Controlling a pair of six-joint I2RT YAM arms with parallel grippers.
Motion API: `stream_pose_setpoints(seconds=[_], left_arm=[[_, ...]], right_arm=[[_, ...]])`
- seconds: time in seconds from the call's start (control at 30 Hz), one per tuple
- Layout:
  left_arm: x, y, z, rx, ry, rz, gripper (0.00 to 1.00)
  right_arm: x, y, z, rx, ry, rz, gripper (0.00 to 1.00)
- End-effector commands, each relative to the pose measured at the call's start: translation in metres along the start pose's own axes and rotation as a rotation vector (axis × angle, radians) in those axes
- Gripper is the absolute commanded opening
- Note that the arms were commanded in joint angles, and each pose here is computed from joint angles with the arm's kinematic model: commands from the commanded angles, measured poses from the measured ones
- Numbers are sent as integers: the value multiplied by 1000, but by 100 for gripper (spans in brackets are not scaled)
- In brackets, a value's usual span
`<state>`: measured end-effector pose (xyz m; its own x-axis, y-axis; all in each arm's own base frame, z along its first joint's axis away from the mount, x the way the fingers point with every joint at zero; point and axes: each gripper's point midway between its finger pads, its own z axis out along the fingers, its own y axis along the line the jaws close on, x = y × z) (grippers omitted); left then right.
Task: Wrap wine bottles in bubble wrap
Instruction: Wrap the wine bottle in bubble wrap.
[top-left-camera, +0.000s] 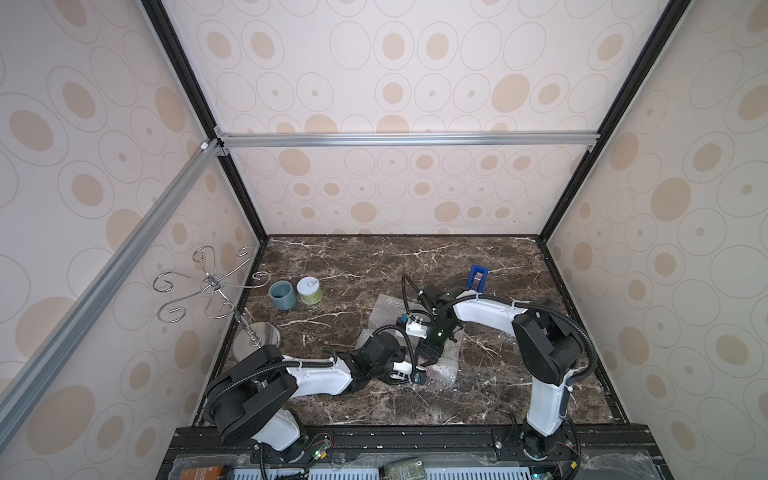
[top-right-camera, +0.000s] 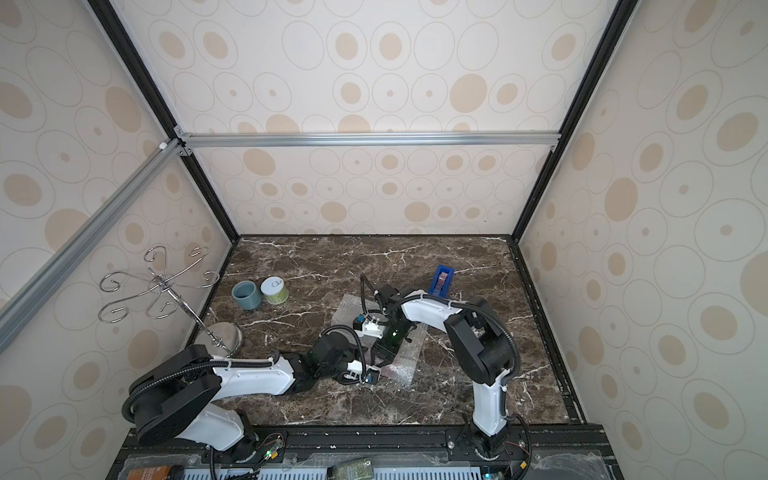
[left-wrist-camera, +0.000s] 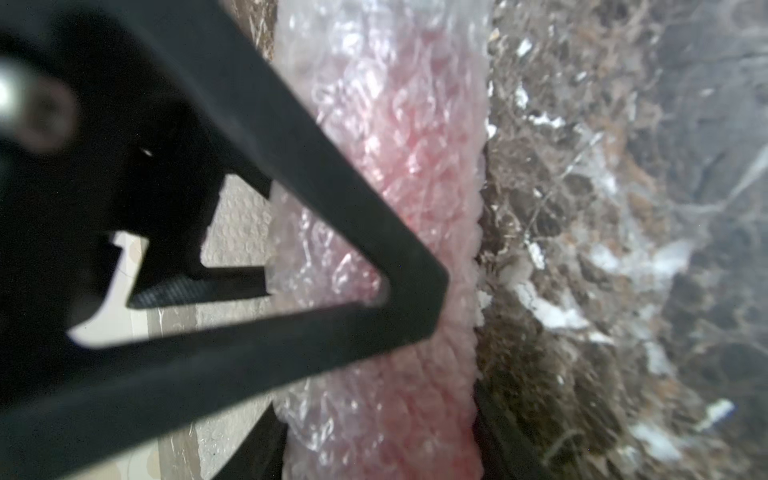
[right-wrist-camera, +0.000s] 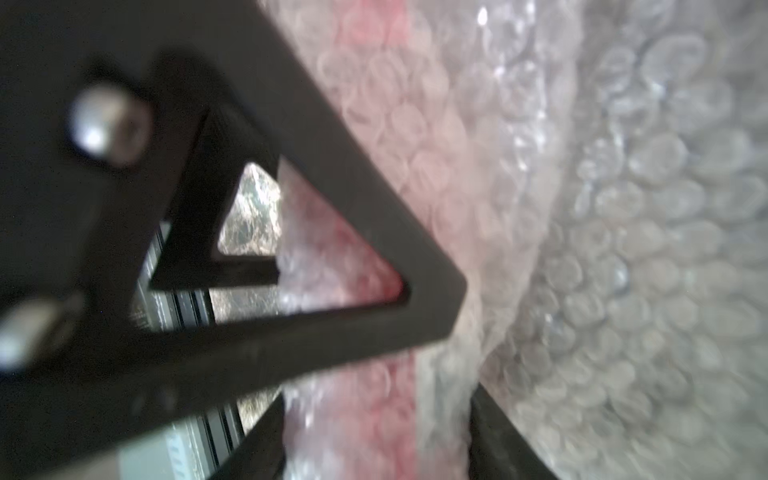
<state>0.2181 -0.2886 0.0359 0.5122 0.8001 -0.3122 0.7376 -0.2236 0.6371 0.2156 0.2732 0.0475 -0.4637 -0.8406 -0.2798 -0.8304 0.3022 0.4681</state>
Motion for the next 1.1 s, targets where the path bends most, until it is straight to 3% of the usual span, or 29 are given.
stream_pose_setpoints(seconds=[0.0,0.17,0.23,0.4,0.53,0.63,0.93,1.07], left_arm=[[14,-43,-4,184,70,-6,41],[17,-51,-8,222,102,-47,41],[19,-51,-7,232,127,-84,40],[23,-63,-10,310,184,-197,37],[18,-64,-14,312,170,-236,35],[17,-64,-17,327,182,-279,32],[2,-73,-25,453,178,-365,26],[-1,-81,-25,543,209,-387,24]], right_arm=[[4,-6,-36,43,-68,64,62],[-2,-10,-69,42,-180,168,65],[0,-25,-76,106,-188,278,65],[28,-71,-72,225,-138,750,61],[52,-88,-58,318,-118,891,61],[50,-94,-49,313,-128,915,61],[24,-118,-27,296,-145,832,42],[17,-121,-28,294,-156,787,42]])
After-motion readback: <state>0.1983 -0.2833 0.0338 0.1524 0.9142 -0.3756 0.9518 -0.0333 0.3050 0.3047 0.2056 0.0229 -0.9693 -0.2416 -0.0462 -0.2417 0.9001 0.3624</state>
